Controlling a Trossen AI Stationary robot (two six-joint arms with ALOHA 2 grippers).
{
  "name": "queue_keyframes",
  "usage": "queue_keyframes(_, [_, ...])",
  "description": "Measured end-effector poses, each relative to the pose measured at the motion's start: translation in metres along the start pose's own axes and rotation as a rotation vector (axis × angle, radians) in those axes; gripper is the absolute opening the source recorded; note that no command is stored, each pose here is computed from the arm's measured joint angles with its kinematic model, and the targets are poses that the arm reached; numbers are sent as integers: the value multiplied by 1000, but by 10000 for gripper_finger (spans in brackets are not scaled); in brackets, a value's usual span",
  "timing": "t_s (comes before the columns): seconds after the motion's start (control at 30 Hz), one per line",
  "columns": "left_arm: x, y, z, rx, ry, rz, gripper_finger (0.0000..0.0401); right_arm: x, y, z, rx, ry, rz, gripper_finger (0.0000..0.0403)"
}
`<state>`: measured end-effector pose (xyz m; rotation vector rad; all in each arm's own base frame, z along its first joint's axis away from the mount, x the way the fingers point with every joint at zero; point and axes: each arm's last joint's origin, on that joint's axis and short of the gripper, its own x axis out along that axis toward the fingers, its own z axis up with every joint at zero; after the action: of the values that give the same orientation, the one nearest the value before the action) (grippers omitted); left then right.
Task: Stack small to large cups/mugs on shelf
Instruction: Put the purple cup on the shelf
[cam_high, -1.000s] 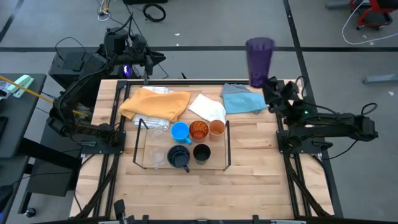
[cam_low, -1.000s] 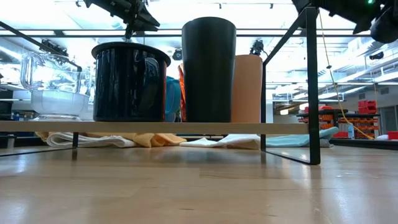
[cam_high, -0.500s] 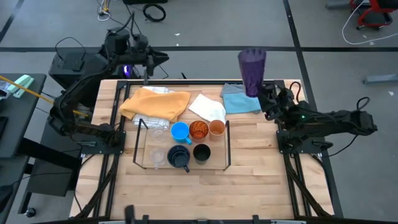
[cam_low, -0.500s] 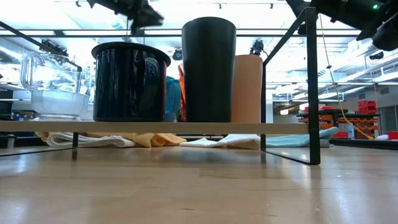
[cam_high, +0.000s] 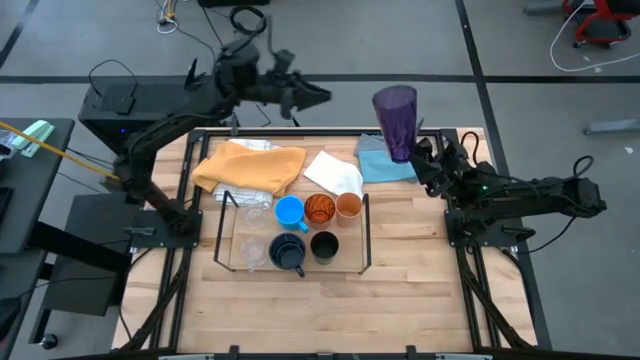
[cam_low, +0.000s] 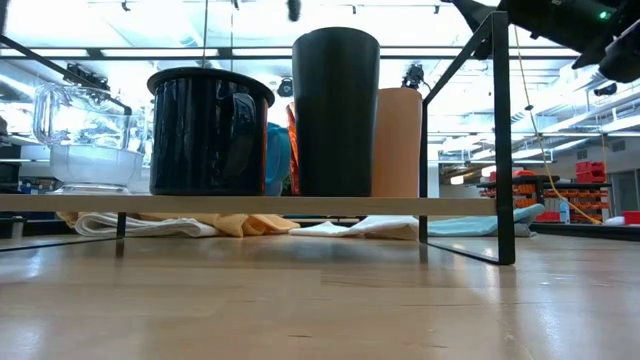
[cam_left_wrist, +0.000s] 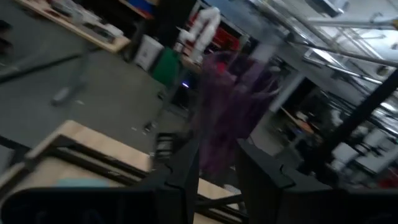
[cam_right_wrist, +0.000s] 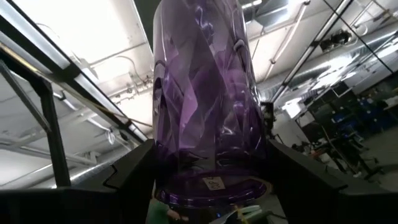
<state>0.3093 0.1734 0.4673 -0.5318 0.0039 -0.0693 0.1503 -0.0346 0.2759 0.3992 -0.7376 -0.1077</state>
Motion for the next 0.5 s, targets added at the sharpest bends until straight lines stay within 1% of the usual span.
queue_keyframes(0.13, [25, -12, 18, -50, 56, -49, 108, -5, -3, -5, 9, 24, -8, 272])
queue_keyframes(0.23, [32, -16, 27, -102, 129, -53, 108, -10, -4, -7, 31, 26, 1, 272])
queue_keyframes(0.3, [34, -16, 29, -114, 184, -44, 108, -13, -5, -9, 45, 26, 3, 272])
queue_keyframes(0.33, [35, -16, 28, -98, 214, -37, 108, -14, -5, -9, 49, 26, 4, 272])
queue_keyframes(0.43, [38, -6, 14, -83, 287, -16, 108, -14, -5, -9, 51, 31, 19, 272])
queue_keyframes(0.5, [39, -1, 4, -85, 344, 26, 108, -14, -5, -9, 53, 40, 27, 272])
